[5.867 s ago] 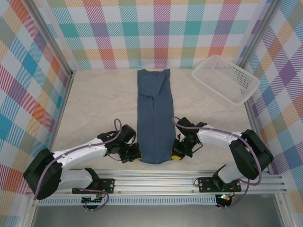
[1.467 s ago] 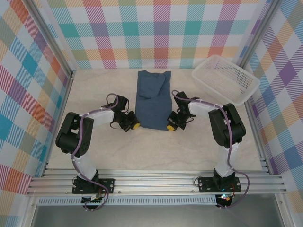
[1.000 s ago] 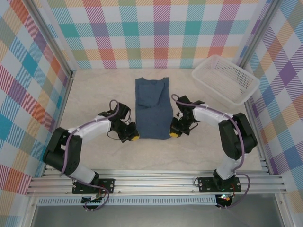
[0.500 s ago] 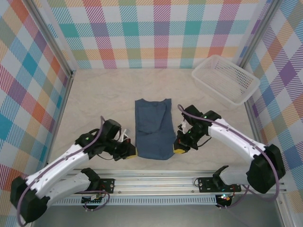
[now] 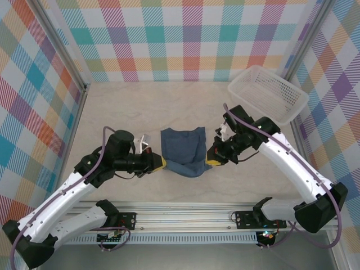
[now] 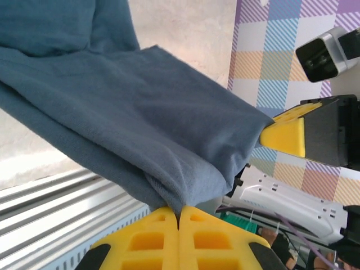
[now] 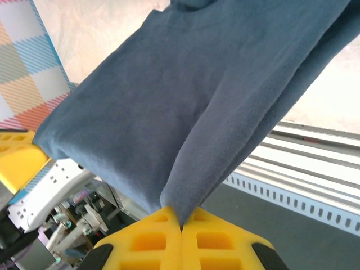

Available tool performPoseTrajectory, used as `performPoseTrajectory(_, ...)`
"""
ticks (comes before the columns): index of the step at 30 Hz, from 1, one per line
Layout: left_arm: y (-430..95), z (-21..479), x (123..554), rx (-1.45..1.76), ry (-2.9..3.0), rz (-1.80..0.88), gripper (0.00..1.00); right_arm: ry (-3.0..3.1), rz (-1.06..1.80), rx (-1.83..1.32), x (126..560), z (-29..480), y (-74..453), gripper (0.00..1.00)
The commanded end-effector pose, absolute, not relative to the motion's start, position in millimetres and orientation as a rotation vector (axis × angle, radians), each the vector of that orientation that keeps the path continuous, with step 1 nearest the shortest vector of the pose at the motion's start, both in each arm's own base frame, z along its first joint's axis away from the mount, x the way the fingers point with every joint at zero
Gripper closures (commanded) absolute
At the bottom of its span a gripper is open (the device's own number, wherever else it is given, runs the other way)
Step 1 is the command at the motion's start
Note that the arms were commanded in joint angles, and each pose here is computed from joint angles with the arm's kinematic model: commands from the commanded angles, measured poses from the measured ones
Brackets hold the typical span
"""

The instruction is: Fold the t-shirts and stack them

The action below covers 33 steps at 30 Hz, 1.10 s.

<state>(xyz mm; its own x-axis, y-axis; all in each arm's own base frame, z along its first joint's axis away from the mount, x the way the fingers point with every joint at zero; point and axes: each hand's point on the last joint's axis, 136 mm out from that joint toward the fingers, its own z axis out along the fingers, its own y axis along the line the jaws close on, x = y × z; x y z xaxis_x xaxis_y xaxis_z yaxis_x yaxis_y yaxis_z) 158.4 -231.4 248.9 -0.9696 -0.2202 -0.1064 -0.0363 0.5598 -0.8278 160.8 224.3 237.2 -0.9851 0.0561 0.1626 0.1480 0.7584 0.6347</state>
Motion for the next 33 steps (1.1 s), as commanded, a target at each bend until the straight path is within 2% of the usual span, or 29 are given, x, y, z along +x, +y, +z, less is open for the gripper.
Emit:
performPoseTrajectory(1,-229,257,185,-0.238,2.544,-1.299,1.00,-2.809,-1.010,-0.254,178,234,223,1.00)
performPoseTrajectory(10,-205,222,246,-0.556,2.590,-1.165,1.00,-2.736,-1.048,-0.384,239,210,234,1.00)
performPoseTrajectory(19,-207,206,327,-0.603,2.607,-1.098,1.00,-2.723,-1.048,-0.457,310,190,233,1.00)
performPoseTrajectory(26,-203,155,405,-0.624,2.701,-0.962,1.00,-2.737,-1.089,-0.510,395,143,237,1.00)
performPoseTrajectory(27,-201,149,414,-0.632,2.701,-0.957,1.00,-2.746,-1.096,-0.504,407,134,238,0.99)
performPoseTrajectory(29,-197,131,433,-0.650,2.708,-0.926,1.00,-2.772,-1.068,-0.501,431,110,237,0.91)
performPoseTrajectory(30,-196,124,443,-0.646,2.705,-0.918,0.98,-2.785,-1.065,-0.495,442,102,237,0.88)
performPoseTrajectory(31,-196,121,455,-0.630,2.694,-0.928,0.91,-2.806,-1.062,-0.494,453,95,235,0.85)
performPoseTrajectory(33,-195,122,471,-0.599,2.676,-0.915,0.70,-2.859,-1.052,-0.493,468,92,229,0.79)
